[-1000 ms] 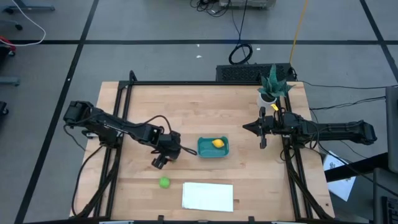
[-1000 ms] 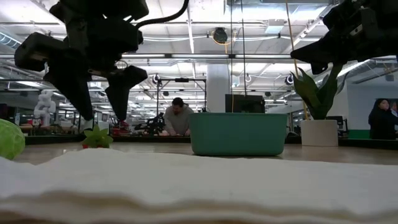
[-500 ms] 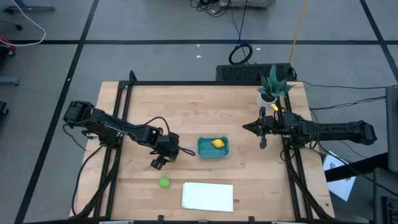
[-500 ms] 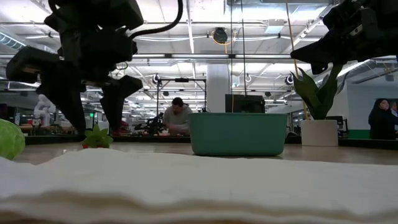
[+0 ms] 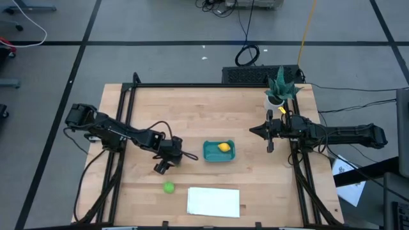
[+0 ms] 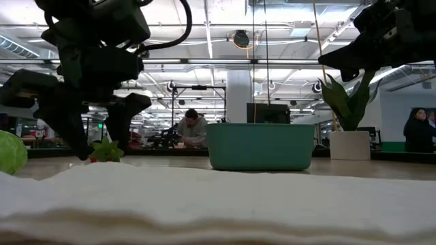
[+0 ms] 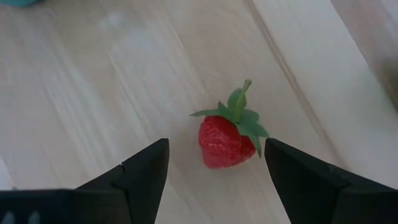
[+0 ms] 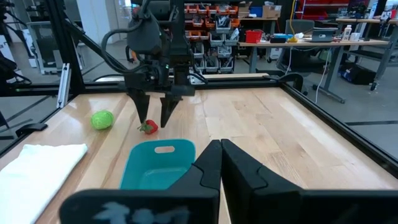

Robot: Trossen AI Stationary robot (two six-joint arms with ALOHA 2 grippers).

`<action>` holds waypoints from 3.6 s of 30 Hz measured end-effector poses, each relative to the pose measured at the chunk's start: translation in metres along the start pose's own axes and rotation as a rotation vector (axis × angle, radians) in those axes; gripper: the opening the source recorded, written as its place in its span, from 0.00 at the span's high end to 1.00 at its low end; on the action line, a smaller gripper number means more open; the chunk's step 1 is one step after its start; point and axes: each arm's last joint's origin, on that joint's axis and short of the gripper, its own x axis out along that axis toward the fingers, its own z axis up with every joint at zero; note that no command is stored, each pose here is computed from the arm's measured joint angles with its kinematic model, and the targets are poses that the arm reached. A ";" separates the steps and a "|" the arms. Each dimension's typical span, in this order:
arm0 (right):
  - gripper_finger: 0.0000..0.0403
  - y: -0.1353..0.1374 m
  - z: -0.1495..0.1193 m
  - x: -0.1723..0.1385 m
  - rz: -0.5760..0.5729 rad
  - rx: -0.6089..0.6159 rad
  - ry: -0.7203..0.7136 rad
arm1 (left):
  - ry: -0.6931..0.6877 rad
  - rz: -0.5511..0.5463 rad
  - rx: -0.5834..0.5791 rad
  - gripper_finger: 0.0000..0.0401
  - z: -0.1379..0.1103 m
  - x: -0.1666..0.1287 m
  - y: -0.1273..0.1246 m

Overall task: Pick and placing Produce into tupperware
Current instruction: Put the red strawberry into the blue bin

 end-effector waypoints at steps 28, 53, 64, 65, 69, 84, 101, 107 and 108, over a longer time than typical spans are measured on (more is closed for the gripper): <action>1.00 0.000 -0.001 0.001 0.000 0.001 0.005 | 0.007 -0.017 -0.003 0.32 -0.001 0.025 0.001; 1.00 0.000 -0.001 0.002 -0.001 0.004 0.012 | -0.001 -0.032 -0.028 0.38 -0.001 0.026 0.001; 1.00 0.000 -0.001 0.002 -0.001 0.004 0.012 | -0.001 -0.038 -0.028 0.60 -0.001 0.027 0.000; 1.00 0.000 -0.001 0.002 -0.001 0.004 0.012 | 0.000 -0.037 -0.029 0.61 -0.001 0.027 0.000; 1.00 0.000 -0.001 0.002 -0.001 0.004 0.012 | 0.000 -0.037 -0.032 0.63 -0.001 0.027 0.000; 1.00 0.000 -0.001 0.002 -0.001 0.004 0.012 | 0.029 -0.040 -0.021 0.55 0.011 0.019 0.004; 1.00 0.000 -0.001 0.002 -0.001 0.004 0.012 | 0.046 -0.040 -0.020 0.58 0.014 0.016 0.004; 1.00 0.000 -0.001 0.002 -0.001 0.004 0.012 | 0.044 -0.041 -0.019 0.58 0.014 0.016 0.004; 1.00 0.000 -0.001 0.002 -0.001 0.004 0.012 | 0.043 -0.042 -0.019 0.58 0.014 0.015 0.004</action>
